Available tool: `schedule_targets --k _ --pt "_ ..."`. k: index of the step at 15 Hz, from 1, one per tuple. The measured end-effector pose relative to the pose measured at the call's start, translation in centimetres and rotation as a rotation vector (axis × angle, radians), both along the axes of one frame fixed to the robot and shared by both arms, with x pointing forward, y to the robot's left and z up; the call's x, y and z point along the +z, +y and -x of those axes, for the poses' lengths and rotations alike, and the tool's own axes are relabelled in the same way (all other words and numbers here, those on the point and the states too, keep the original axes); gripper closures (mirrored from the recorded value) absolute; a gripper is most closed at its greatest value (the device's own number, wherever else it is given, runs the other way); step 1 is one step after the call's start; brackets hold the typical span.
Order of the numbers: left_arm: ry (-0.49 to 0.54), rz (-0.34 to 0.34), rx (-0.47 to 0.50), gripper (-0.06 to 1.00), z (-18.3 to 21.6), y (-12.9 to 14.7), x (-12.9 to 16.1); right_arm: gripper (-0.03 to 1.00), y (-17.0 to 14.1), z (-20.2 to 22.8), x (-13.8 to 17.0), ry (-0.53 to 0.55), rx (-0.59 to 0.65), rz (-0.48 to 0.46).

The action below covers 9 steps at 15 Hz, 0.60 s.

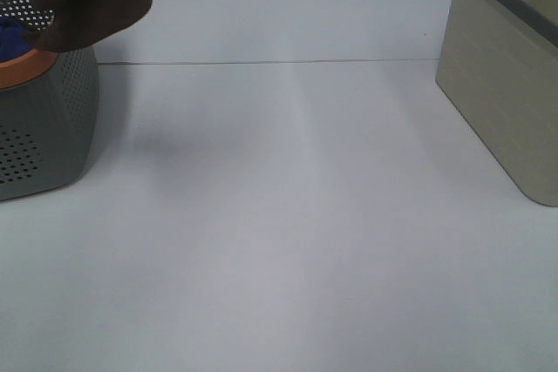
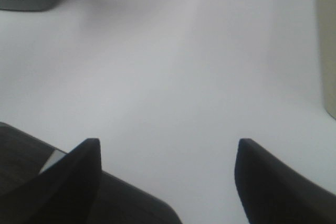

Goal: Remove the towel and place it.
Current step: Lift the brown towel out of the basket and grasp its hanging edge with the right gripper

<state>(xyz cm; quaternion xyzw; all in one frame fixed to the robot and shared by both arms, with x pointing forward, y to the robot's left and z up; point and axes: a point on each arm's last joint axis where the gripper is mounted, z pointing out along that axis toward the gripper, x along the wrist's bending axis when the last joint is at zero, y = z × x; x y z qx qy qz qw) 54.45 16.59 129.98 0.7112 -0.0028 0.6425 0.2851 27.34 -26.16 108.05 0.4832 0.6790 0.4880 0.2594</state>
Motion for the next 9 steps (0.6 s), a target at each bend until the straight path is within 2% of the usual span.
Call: schedule_targets --k 3,5,7,9 --pt "0.013 -0.008 -0.059 0.94 -0.4 -2.4 -1.0 0.34 1.3 -2.7 1.0 -0.050 0.166 -0.045" --pt "-0.048 0.005 -0.108 0.94 -0.2 -4.3 -1.0 0.34 2.3 -5.0 1.4 -0.087 0.284 -0.098" --pt "-0.060 0.010 -0.147 0.94 -0.2 -6.0 -1.4 0.34 2.7 -7.2 1.4 -0.112 0.341 -0.128" --pt "-0.027 -0.006 -0.192 0.94 -0.4 -8.1 -2.8 0.34 3.0 -10.3 0.8 -0.112 0.361 -0.193"
